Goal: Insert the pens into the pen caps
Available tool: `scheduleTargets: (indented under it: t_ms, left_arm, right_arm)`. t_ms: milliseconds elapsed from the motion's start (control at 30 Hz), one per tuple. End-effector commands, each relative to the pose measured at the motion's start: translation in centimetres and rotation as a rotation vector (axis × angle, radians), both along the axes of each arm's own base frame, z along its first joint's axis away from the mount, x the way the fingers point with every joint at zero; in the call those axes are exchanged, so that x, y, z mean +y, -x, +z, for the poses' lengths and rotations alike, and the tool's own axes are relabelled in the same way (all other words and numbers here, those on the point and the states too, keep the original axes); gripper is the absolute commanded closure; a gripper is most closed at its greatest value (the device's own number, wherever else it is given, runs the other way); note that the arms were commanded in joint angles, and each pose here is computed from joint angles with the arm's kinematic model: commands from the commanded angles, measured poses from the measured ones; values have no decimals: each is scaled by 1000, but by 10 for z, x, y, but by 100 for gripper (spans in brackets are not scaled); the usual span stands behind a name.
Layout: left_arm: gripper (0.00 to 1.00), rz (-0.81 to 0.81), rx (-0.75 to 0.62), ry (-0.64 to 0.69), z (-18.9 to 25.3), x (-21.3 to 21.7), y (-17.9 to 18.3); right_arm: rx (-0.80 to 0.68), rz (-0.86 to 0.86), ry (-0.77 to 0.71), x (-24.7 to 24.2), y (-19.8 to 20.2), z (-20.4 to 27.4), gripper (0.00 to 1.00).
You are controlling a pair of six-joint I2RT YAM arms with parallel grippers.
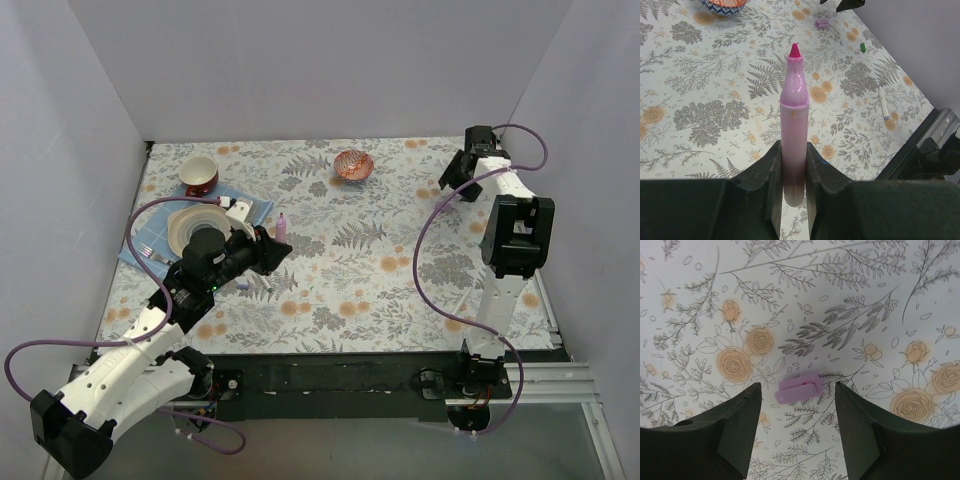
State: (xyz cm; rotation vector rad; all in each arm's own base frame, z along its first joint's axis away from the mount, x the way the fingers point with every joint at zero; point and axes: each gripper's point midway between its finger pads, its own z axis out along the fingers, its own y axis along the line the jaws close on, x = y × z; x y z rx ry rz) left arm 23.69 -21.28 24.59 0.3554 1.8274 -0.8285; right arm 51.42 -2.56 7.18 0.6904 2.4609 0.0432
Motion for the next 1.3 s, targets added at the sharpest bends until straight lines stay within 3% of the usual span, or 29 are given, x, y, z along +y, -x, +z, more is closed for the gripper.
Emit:
scheduleTargets:
  t_ms: [0, 300, 733, 1000, 1267]
  left_arm:
    - [100, 2, -48, 6, 13, 2, 0]
    - [100, 0, -60, 11, 16, 3, 1]
    - [100, -7, -70, 15, 19, 3, 3]
    - [100, 6, -81, 20, 21, 7, 4]
    - [100, 10, -92, 26, 24, 9, 6]
  right_arm:
    - [-12, -196, -61, -5, 7, -3, 34]
    - [43, -290, -101, 0, 17, -18, 39]
    - [126, -250, -42, 5, 21, -35, 41]
    - [149, -80, -32, 18, 22, -45, 49]
    - [117, 152, 67, 16, 24, -32, 49]
